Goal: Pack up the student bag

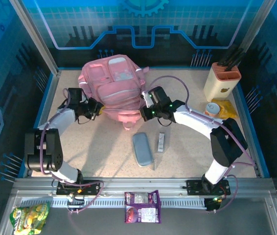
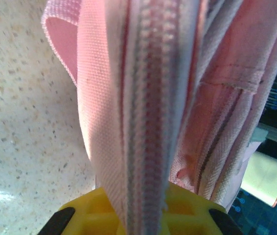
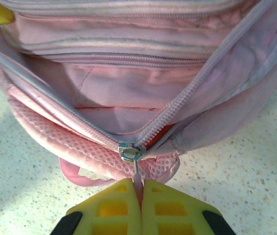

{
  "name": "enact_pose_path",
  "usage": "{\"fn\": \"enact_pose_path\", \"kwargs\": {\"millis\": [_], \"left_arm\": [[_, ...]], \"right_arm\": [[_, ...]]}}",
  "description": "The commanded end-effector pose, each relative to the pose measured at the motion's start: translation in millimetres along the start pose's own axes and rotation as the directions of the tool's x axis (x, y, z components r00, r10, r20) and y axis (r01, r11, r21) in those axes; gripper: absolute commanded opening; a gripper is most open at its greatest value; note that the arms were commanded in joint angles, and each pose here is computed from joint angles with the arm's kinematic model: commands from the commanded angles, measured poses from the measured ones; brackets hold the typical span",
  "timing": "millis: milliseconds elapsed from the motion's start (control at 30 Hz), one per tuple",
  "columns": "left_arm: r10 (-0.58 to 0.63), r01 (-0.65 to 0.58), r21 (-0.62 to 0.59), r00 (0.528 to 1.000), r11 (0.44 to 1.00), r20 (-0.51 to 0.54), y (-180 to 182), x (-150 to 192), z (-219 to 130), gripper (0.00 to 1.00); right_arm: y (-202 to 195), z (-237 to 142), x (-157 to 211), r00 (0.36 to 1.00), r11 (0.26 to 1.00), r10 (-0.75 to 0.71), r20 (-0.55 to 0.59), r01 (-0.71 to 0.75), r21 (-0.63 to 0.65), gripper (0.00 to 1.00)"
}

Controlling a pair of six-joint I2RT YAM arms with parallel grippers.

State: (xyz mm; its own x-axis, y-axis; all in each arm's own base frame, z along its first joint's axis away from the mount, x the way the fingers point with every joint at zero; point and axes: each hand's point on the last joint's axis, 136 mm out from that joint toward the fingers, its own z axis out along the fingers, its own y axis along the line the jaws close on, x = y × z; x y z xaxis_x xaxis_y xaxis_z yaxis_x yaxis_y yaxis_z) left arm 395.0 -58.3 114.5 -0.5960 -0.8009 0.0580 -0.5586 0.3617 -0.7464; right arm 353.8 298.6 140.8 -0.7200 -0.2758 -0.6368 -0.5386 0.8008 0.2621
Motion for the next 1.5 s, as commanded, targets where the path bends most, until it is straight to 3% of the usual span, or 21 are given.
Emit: {"fn": "enact_pose_path", "kwargs": {"millis": [0,167,333,500,667,833,1200,1467], "left_arm": [[0.069,-0.083,0.047,0.964,0.995,0.256,-25.7,-73.0,-25.3,0.19],[0.101,-0.109,0.02,0.964,0.994,0.246,-31.4,-75.0,-27.4,0.41],[0.08,-0.067,-0.056,0.957,0.996,0.279,-5.3,-61.8,-43.8,0.63],[-0.013,0.014,-0.003,0.971,1.0,0.238,14.6,-14.3,-36.1,0.72],[-0.056,0.045,0.066,0.985,0.997,0.163,-0.7,39.5,-19.1,0.72],[-0.181,0.172,0.093,0.978,0.981,0.1,-5.2,84.0,2.2,0.69],[-0.251,0.254,-0.025,0.964,0.967,0.087,4.6,121.7,30.7,0.53],[-0.263,0.275,-0.104,0.958,0.956,0.117,16.2,126.4,34.9,0.45]], "right_arm": [[15.6,-4.2,17.3,0.995,0.998,-0.055,-0.083,0.057,0.024,0.0],[76.3,14.4,21.7,0.989,0.988,-0.099,-0.113,0.085,-0.125,0.0],[70.6,22.9,25.2,0.993,0.993,-0.062,-0.103,0.05,-0.11,0.0],[79.7,32.1,32.9,0.993,0.988,-0.046,-0.112,0.029,-0.149,0.0],[79.9,37.2,38.0,0.992,0.99,-0.043,-0.121,0.027,-0.135,0.0],[76.8,41.1,44.2,0.991,0.992,-0.027,-0.131,0.01,-0.127,0.0],[78.0,47.8,47.5,0.991,0.992,-0.016,-0.132,-0.001,-0.13,0.0],[75.3,52.2,50.3,0.991,0.993,-0.016,-0.135,0.0,-0.116,0.0]]}}
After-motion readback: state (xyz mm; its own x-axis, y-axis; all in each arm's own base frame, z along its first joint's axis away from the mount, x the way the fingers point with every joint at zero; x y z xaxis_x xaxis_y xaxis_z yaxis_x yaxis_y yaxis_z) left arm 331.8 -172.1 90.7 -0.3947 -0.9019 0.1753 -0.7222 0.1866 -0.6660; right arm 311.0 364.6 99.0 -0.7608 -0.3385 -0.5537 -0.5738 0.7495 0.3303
